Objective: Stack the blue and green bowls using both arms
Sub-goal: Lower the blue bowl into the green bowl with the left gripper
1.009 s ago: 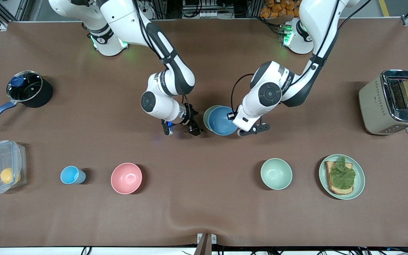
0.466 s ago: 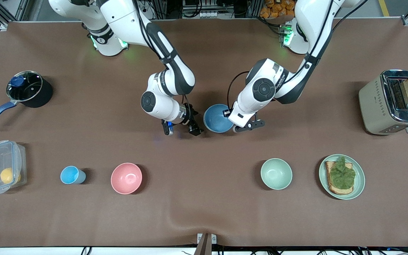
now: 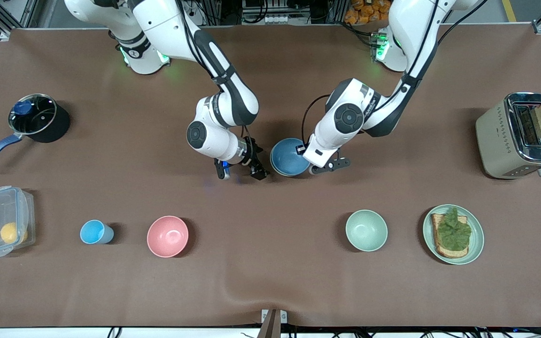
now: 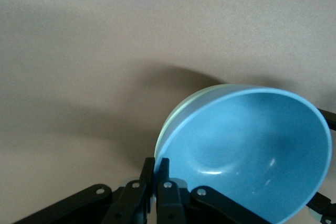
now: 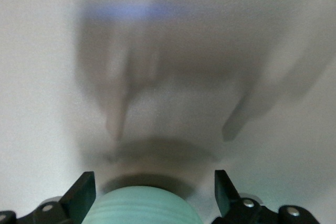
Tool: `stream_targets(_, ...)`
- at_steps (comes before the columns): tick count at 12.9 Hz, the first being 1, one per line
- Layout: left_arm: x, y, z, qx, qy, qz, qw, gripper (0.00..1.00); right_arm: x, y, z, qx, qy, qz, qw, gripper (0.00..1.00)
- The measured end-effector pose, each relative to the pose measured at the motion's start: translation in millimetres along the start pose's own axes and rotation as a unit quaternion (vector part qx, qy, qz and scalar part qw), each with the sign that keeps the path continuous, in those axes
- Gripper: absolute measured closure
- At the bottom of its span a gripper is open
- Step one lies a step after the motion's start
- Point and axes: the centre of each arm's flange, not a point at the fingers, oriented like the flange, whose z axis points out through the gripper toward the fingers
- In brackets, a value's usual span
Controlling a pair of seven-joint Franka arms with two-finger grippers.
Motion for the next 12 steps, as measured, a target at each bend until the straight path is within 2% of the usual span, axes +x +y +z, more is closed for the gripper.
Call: stream_targets(12,-6,1,14,-0.004,-0.009,-0.016,1.000,0.94,-1,0,0,-0.001,-0.001,-0.002,1.000,0.00)
